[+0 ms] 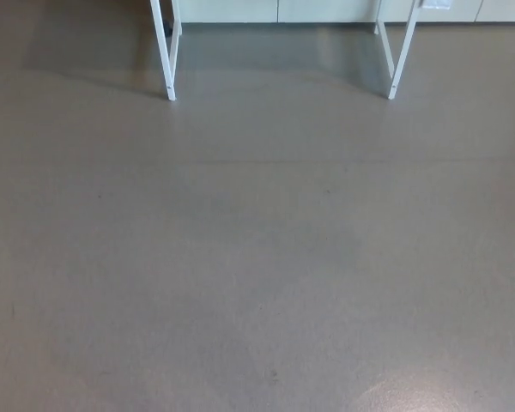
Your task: The robot walks towards a desk on which a file tray is kept in the middle and a toilet paper roll is kept on its right. The robot uses its right hand to hook on finger in the gap of the roll and grabs it, lifts it and places it on the tray.
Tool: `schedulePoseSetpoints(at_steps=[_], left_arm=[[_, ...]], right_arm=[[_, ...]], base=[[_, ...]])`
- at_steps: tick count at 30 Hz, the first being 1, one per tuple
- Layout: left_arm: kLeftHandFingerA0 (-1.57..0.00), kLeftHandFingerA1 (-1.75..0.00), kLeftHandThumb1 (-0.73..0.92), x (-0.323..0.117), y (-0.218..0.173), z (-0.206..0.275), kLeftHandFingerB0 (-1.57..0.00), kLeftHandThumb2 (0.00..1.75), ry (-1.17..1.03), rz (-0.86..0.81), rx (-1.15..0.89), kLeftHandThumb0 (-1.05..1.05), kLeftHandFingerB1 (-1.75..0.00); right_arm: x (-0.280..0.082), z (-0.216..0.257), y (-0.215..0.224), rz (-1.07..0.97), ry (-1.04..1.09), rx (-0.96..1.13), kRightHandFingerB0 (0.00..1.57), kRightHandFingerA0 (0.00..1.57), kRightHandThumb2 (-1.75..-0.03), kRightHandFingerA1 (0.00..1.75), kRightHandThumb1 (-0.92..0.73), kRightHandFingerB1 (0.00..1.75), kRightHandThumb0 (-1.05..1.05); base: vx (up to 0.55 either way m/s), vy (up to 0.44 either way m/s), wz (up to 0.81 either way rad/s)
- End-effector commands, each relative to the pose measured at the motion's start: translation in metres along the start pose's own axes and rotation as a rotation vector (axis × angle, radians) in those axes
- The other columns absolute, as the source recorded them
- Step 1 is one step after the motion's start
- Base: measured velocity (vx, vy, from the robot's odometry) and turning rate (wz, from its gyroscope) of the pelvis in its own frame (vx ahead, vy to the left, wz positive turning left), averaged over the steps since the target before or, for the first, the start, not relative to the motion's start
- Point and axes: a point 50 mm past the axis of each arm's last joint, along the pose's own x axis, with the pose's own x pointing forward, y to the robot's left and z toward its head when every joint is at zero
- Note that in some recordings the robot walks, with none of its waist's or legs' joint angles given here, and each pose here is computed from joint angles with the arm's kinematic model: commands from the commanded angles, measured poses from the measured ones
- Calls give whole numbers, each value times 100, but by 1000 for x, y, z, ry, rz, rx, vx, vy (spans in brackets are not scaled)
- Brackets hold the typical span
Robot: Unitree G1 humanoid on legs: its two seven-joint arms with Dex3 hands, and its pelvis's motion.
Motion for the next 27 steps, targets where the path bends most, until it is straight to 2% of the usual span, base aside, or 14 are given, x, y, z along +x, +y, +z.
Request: schedulePoseSetpoints(at_steps=[1,3,5,6,7,8,16,17,18,19,20,22,23,27], left_arm=[[-12,-73,70,-2,8,7,-8,123,-59,-25,-2,-105,-54],[-11,-73,70,-2,8,7,-8,123,-60,-20,-19,-105,-57],[0,-67,68,-2,8,6,-12,122,-63,-25,-56,-101,-51],[-7,-86,92,-2,8,6,0,67,-61,-26,-49,-104,-64],[-7,-86,92,-2,8,6,0,67,-61,-26,-49,-104,-64],[0,-68,70,-2,9,6,-10,123,-60,-26,-44,-105,-52],[0,-67,64,-3,10,6,-12,121,-55,-27,-45,-98,-52],[-5,-83,89,-3,10,5,0,68,-53,-30,-55,-105,-64],[-7,-69,64,-3,10,5,-1,115,-53,-31,-57,-104,-48],[-3,-86,91,-3,11,5,0,66,-49,-25,-44,-105,-61],[-10,-71,65,-3,11,6,0,113,-64,-36,-35,-103,-49],[-14,-74,65,-3,11,6,0,110,-65,-36,-22,-104,-50],[-14,-75,65,-3,10,6,0,109,-60,-40,-30,-104,-51],[-6,-72,70,-3,10,4,-10,123,-62,-38,-35,-104,-58]], right_arm=[[-2,2,-4,27,-47,64,8,4,-97,21,-57,16,-85],[-2,2,-3,41,-56,118,1,4,-61,28,-70,22,-78],[-3,1,-3,32,-60,99,8,4,-96,19,-58,16,-84],[-2,1,-3,36,-52,98,6,3,-96,17,-58,15,-84],[-2,1,-3,37,-52,98,6,3,-96,17,-58,15,-84],[-2,1,-3,44,-41,77,3,1,-97,18,-58,16,-81],[-3,-1,-3,44,-48,57,7,0,-98,26,-57,20,-80],[-3,-2,-2,41,-44,59,10,2,-96,9,-61,14,-89],[-3,-2,-2,44,-45,39,9,0,-98,5,-67,10,-93],[-3,-2,-3,61,-42,66,10,0,-95,3,-63,11,-91],[-4,-3,-2,65,-63,129,12,0,-92,6,-60,14,-89],[-5,-3,-3,65,-64,113,7,5,-61,28,-70,23,-76],[-4,-3,-4,53,-39,-24,7,2,-101,18,-60,21,-83],[-3,-2,-4,23,-16,-105,12,0,-103,8,-66,21,-92]], base=[[0,0,0],[0,0,0],[0,0,0],[0,0,0],[0,0,0],[0,0,0],[0,0,0],[0,0,0],[0,0,0],[0,0,0],[0,0,0],[0,0,0],[0,0,0],[0,0,0]])
